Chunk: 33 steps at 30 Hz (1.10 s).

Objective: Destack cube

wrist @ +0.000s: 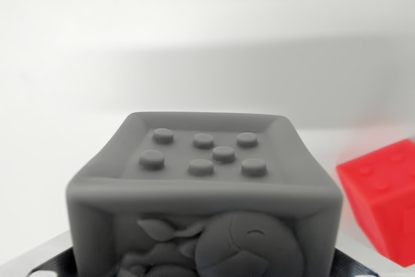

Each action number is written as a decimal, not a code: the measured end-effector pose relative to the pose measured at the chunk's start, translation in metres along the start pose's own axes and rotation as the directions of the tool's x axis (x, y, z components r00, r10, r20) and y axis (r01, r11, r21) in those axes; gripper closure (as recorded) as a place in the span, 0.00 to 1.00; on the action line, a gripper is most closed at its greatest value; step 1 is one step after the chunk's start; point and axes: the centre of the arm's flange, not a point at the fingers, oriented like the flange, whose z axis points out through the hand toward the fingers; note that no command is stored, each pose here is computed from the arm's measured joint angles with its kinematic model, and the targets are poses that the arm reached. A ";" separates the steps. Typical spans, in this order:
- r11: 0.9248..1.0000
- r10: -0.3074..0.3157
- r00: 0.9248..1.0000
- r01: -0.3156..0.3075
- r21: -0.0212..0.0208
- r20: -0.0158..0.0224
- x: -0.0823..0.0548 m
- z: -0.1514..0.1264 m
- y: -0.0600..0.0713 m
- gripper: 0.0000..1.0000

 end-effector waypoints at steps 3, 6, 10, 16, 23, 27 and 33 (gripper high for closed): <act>1.000 0.017 1.000 -0.017 0.000 0.000 -0.002 0.001 -0.005 1.00; 0.999 0.039 0.999 -0.039 0.000 0.000 -0.005 0.002 -0.010 1.00; 0.998 0.063 0.998 -0.063 0.000 0.000 -0.008 0.002 -0.017 1.00; 0.994 0.106 0.994 -0.106 -0.001 0.000 -0.013 0.004 -0.028 1.00; 0.988 0.153 0.988 -0.153 0.000 -0.001 -0.019 0.006 -0.041 1.00; 0.984 0.181 0.984 -0.181 0.001 -0.001 -0.023 0.007 -0.048 1.00; 0.975 0.221 0.975 -0.221 0.000 -0.001 -0.028 0.008 -0.059 1.00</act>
